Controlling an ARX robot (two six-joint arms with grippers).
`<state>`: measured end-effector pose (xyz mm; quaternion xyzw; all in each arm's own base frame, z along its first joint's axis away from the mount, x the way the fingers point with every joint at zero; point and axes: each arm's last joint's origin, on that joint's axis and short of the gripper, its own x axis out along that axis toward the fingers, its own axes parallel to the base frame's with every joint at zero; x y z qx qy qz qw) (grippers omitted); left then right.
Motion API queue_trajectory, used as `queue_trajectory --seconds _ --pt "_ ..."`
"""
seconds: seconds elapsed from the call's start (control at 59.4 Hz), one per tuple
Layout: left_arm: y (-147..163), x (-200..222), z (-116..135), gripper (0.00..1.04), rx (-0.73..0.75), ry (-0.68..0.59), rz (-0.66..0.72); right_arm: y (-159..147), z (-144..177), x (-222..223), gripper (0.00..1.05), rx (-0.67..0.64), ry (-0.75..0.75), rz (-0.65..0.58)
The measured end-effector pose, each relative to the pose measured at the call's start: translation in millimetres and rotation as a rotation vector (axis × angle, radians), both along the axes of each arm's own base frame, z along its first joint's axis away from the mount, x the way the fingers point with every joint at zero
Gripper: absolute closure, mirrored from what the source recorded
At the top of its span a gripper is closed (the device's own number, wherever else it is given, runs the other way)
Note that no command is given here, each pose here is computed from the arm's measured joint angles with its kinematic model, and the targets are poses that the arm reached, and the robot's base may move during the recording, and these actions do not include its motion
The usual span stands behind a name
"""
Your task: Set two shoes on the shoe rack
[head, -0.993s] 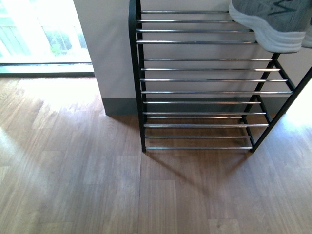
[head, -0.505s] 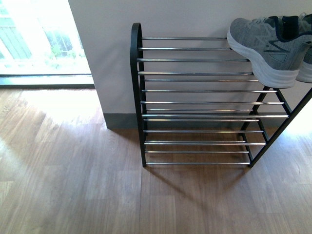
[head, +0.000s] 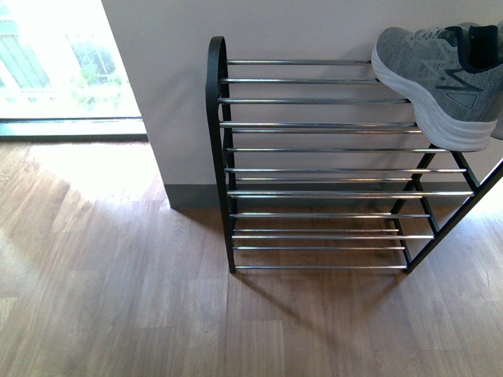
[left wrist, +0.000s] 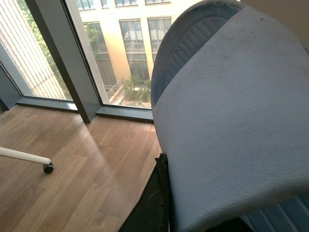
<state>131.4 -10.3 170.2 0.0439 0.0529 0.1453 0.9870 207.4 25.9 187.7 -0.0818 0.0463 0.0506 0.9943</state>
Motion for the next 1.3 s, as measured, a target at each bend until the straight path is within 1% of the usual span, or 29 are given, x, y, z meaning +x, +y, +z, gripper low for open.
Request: queue_trajectory --seconds 0.151,0.252,0.387,0.538,0.925,1.077,1.296 --pt "0 0 0 1.03 0.0 0.0 0.0 19 0 43 1.03 -0.006 0.057 0.026" --pt "0 0 0 1.03 0.0 0.0 0.0 30 -7 68 1.03 -0.015 0.102 0.033" --pt "0 0 0 1.03 0.0 0.0 0.0 45 -23 113 1.03 -0.041 0.182 0.039" --pt "0 0 0 1.03 0.0 0.0 0.0 55 -32 137 1.03 -0.04 0.233 0.04" --pt "0 0 0 1.03 0.0 0.0 0.0 85 -57 186 1.03 0.054 0.295 0.104" --pt "0 0 0 1.03 0.0 0.0 0.0 92 -68 199 1.03 0.064 0.32 0.133" --pt "0 0 0 1.03 0.0 0.0 0.0 96 -88 222 1.03 0.06 0.356 0.126"
